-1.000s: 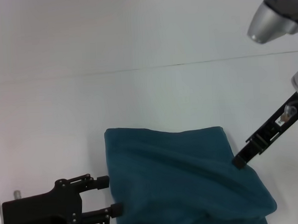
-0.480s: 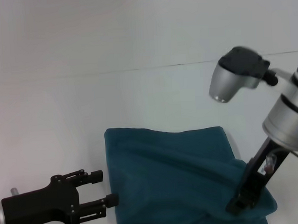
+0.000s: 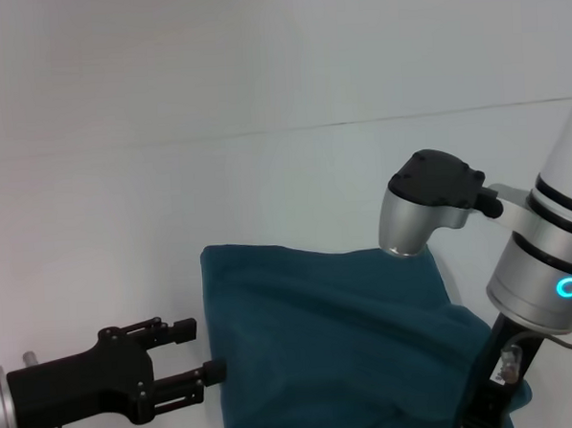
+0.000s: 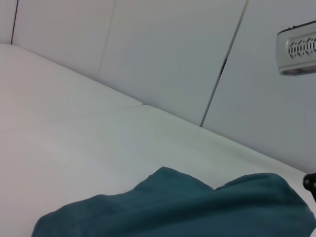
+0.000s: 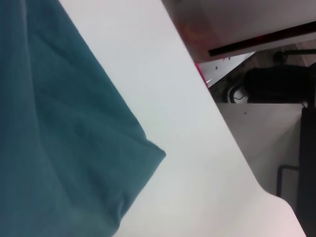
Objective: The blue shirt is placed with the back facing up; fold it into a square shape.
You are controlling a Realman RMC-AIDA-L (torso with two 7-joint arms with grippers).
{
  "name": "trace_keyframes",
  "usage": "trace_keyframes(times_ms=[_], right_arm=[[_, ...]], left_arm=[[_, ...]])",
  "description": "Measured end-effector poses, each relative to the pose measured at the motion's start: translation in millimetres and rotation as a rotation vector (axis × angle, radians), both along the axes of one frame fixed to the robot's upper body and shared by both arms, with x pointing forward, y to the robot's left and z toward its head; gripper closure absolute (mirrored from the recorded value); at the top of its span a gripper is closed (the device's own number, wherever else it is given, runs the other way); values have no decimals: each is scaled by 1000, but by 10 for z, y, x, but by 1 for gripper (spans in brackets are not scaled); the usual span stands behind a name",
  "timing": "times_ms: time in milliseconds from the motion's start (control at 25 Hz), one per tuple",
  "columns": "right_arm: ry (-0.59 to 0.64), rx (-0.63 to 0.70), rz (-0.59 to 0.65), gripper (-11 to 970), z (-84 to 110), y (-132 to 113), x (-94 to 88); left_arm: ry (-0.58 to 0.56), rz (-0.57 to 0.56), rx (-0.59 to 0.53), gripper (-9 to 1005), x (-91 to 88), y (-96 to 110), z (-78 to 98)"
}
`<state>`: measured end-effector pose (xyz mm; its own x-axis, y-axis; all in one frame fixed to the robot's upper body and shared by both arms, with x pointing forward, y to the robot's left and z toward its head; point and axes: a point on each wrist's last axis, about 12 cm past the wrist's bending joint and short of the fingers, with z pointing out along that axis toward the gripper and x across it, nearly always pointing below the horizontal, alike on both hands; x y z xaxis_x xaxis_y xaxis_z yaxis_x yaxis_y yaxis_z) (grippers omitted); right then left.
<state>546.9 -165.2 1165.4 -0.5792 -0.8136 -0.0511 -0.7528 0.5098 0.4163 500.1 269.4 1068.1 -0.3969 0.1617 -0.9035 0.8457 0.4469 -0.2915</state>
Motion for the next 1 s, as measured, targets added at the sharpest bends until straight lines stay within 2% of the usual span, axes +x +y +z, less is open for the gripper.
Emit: trace_keyframes(times_ms=[240, 520, 720, 1000], right_arm=[[-88, -73, -105, 959, -89, -44, 112], [-169, -28, -191, 960, -112, -26, 215], [-190, -26, -240, 959, -134, -85, 254], [-164, 2, -238, 923, -126, -60, 224]], left_arm=[[-3, 6, 10, 279, 16, 0, -5], [-5, -1, 12, 279, 24, -12, -2], [-4, 0, 12, 279, 22, -12, -4], [1, 3, 17, 279, 32, -24, -23]])
